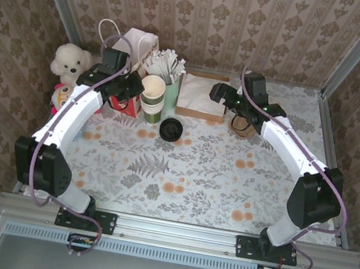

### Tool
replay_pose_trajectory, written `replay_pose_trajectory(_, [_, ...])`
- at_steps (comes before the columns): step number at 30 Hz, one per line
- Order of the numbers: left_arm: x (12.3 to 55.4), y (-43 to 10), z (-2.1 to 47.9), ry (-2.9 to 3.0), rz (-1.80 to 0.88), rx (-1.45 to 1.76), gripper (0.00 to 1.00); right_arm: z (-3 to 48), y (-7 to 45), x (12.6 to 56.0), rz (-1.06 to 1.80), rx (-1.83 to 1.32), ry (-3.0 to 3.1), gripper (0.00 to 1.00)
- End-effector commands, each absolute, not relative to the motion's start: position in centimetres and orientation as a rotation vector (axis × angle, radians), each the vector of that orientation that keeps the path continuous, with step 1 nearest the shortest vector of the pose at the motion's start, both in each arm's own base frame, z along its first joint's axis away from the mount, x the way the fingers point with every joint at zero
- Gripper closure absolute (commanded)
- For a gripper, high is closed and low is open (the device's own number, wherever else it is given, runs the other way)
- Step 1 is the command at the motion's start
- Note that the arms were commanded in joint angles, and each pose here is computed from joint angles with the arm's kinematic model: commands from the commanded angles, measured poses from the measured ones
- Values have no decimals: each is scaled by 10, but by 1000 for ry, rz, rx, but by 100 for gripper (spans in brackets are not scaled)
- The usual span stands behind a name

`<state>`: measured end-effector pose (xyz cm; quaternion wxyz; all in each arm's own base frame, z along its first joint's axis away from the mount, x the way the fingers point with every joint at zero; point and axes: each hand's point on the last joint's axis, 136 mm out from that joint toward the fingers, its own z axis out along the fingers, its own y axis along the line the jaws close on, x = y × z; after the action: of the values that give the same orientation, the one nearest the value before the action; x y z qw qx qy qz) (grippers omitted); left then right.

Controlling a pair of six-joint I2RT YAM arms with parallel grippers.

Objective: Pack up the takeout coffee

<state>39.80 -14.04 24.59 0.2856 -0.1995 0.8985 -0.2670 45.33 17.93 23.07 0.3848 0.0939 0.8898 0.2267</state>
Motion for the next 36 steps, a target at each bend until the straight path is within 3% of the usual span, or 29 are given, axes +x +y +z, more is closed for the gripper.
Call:
replay_pose_trajectory(1, [394, -143, 261, 2350, -789, -545, 100, 235, 182, 454, 538, 201, 2278, 0])
replay_pose_trajectory(11, [373, -133, 324, 2158, -784, -387, 100, 244, 191, 451, 563, 77, 2221, 0])
replay_pose_trajectory(18, [333, -138, 348, 2234, -721, -220, 100, 246, 201, 445, 624, -29, 2218, 0])
replay_pose_trajectory(27, [256, -139, 310, 2501, -631, -32, 100, 212, 224, 435, 714, -194, 2289, 2])
replay_pose_trajectory(30, [247, -171, 293, 2480, -768, 167, 100, 198, 235, 436, 735, -225, 2305, 4])
replay_pose_trajectory(36, [250, -189, 232, 2576, -704, 286, 100, 156, 260, 434, 671, -355, 2395, 5])
